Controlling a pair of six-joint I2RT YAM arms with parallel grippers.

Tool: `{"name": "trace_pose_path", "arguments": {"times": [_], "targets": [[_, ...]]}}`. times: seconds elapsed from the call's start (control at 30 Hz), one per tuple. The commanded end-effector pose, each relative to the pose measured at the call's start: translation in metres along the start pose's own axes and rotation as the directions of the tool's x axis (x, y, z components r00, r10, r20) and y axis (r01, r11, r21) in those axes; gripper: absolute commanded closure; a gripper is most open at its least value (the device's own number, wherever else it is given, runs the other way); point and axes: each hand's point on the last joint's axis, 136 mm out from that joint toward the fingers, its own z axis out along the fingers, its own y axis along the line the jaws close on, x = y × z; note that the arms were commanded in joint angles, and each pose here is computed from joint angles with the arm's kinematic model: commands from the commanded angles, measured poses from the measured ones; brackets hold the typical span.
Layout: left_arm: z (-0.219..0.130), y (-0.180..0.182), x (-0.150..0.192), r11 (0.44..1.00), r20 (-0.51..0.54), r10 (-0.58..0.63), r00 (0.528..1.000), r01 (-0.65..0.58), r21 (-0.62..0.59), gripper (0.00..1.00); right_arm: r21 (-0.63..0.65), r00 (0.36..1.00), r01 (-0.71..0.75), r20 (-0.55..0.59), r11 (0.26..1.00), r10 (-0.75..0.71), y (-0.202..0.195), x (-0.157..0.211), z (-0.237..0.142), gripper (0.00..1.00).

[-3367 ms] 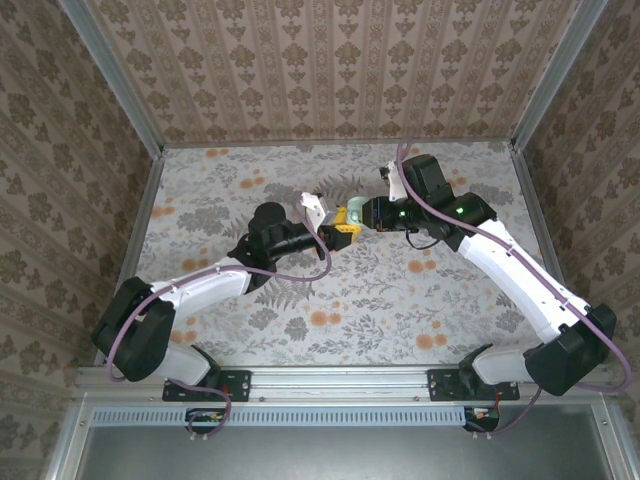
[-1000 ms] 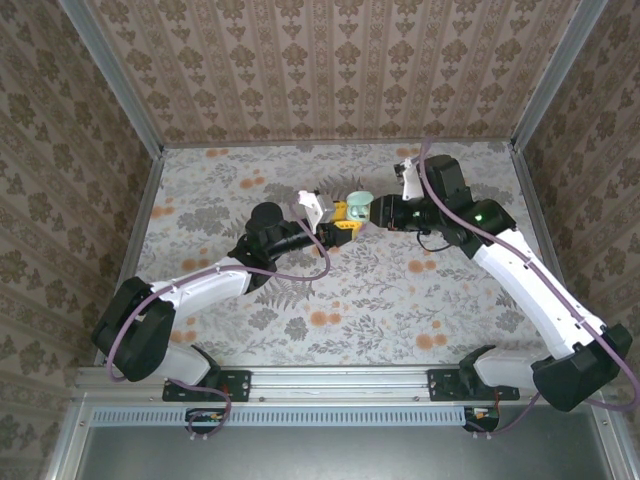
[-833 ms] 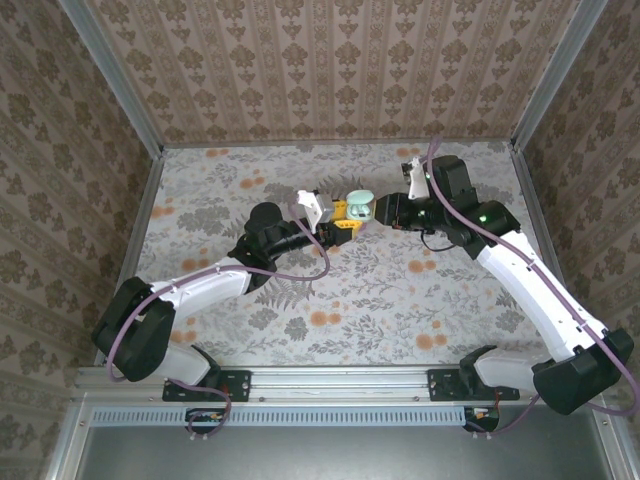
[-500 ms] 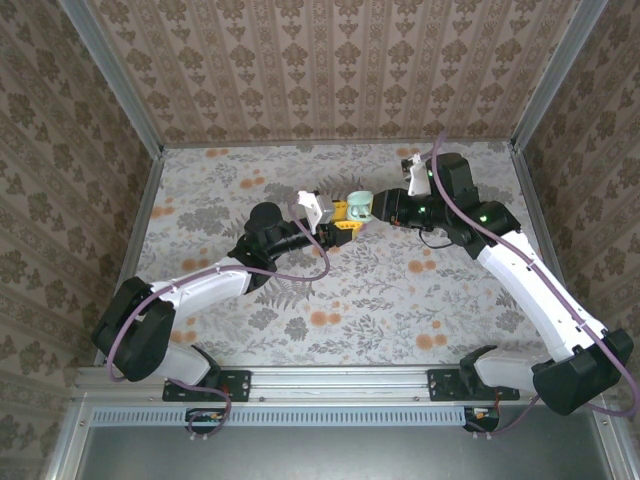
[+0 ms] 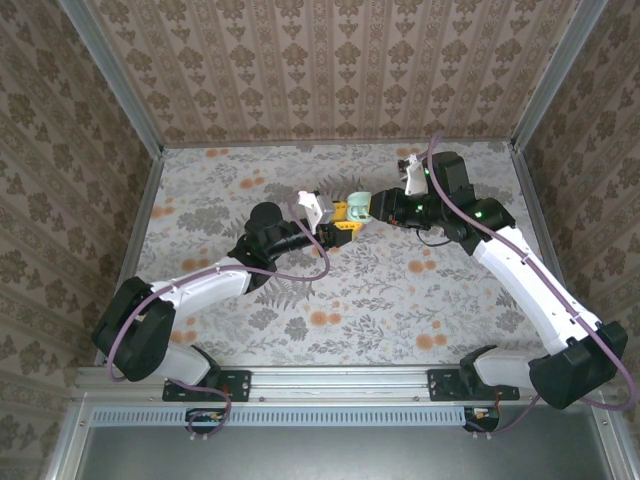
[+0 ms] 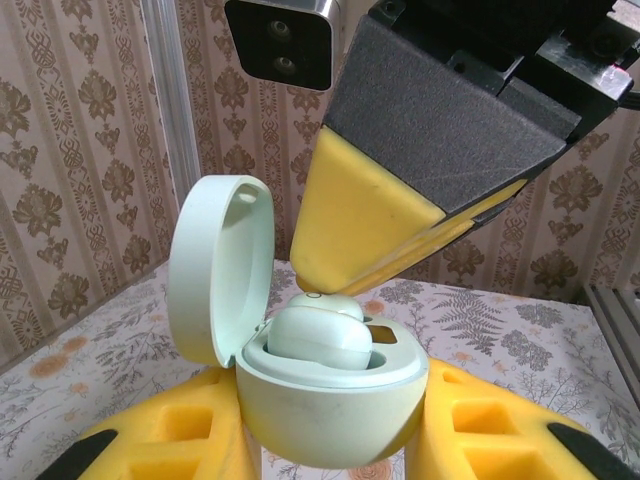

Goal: Insert the wireless bluetooth earbuds into the charging case

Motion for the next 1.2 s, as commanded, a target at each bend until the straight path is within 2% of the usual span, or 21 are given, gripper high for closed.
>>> {"name": "trace_pose_path", "arguments": {"times": [0.0, 0.3, 0.37, 0.57, 0.87, 1.17], "targets": [[0.0, -0.007, -0.032, 0.998, 0.077, 0.056, 0.995, -0.058, 0.021, 0.71, 0.022, 0.999, -0.028, -0.034, 0.999, 0.029, -0.01, 0.008, 0.006, 0.7], [-0.001, -0.006, -0.027, 0.998, 0.056, 0.056, 0.997, -0.057, 0.013, 0.71, 0.001, 0.997, -0.001, 0.083, 1.0, 0.001, 0.001, -0.008, -0.021, 0.66], [0.0, -0.006, -0.028, 0.998, 0.054, 0.058, 0.997, -0.059, 0.015, 0.71, -0.01, 0.989, 0.016, 0.146, 1.0, -0.014, 0.004, -0.019, -0.032, 0.65], [0.002, -0.007, -0.027, 0.998, 0.048, 0.061, 0.997, -0.062, 0.03, 0.71, -0.021, 0.972, -0.043, 0.232, 0.999, 0.046, -0.006, -0.04, -0.053, 0.61], [0.012, -0.022, -0.021, 0.993, 0.014, 0.062, 0.998, -0.063, 0.104, 0.71, -0.134, 0.965, -0.148, 0.196, 0.98, 0.172, 0.0, -0.065, -0.048, 0.59], [0.017, -0.023, -0.025, 0.991, 0.02, 0.064, 0.998, -0.066, 0.12, 0.71, -0.224, 0.975, -0.171, 0.104, 0.959, 0.198, 0.013, -0.069, -0.035, 0.55]]}}
